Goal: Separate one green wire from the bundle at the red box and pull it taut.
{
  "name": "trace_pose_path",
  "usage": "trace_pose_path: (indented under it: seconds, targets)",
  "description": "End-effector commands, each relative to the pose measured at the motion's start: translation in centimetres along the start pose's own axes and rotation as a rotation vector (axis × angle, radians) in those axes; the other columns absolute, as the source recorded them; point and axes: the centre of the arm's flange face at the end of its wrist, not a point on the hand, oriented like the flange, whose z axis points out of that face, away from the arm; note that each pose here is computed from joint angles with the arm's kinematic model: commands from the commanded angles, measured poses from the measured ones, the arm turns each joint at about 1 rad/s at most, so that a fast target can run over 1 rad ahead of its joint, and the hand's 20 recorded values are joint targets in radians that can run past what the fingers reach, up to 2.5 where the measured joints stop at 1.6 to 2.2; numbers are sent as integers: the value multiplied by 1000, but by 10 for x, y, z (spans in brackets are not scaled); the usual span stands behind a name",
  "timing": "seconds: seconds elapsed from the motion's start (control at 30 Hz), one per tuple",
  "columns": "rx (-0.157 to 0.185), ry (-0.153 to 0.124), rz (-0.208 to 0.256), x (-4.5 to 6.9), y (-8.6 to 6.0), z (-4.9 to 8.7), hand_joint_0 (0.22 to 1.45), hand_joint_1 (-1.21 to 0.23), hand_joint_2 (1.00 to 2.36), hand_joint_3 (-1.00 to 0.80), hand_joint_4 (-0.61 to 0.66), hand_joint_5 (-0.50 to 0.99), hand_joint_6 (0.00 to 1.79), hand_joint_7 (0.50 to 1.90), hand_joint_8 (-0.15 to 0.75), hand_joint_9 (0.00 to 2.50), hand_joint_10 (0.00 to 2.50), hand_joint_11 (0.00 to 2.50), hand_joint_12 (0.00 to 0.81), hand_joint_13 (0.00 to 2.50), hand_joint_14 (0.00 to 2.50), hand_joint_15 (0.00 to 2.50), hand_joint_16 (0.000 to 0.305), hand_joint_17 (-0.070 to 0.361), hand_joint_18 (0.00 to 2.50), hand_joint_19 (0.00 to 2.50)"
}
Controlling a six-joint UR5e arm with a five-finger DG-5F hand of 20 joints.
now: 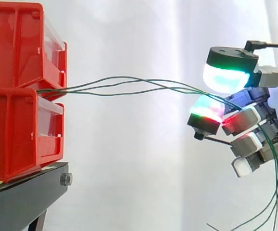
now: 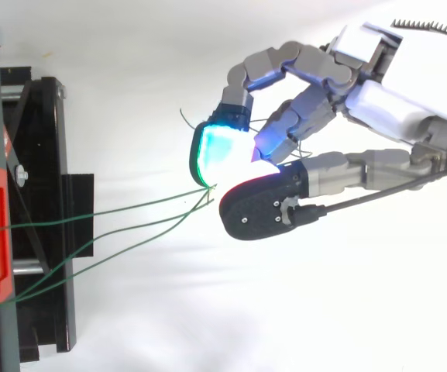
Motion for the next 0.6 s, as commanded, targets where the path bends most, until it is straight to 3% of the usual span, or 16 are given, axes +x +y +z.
trace_pose_path:
  seconds: [0.0,0.1,0.17,0.3,0.4,0.57]
  targets:
    - [-5,1,3,1,2,-1,616,-775,1000,-500,113,-176,888,999,267,1153,12,1401,381,990,30,1000,53,118,694,775]
    - [-2,0,2,0,0,0,631,-776,1004,-454,111,-175,886,1021,264,1161,12,1403,378,992,30,1012,53,118,693,774]
    - [-2,0,0,0,0,0,577,-722,1000,-500,109,-179,878,1007,263,1172,12,1398,390,1007,30,1011,53,120,698,781]
    - [-4,0,-1,0,0,1,485,-609,1000,-500,158,-194,865,961,287,1277,0,1550,397,1237,21,1254,60,135,750,798]
    - [-5,1,-9,1,0,0,449,-564,1000,-500,185,-206,868,927,299,1194,585,1413,404,1401,0,1524,64,144,832,842]
    - [-3,1,-21,1,-1,0,424,-539,1000,-500,222,-216,872,895,328,1074,1312,1163,415,1263,1020,1220,67,151,935,933]
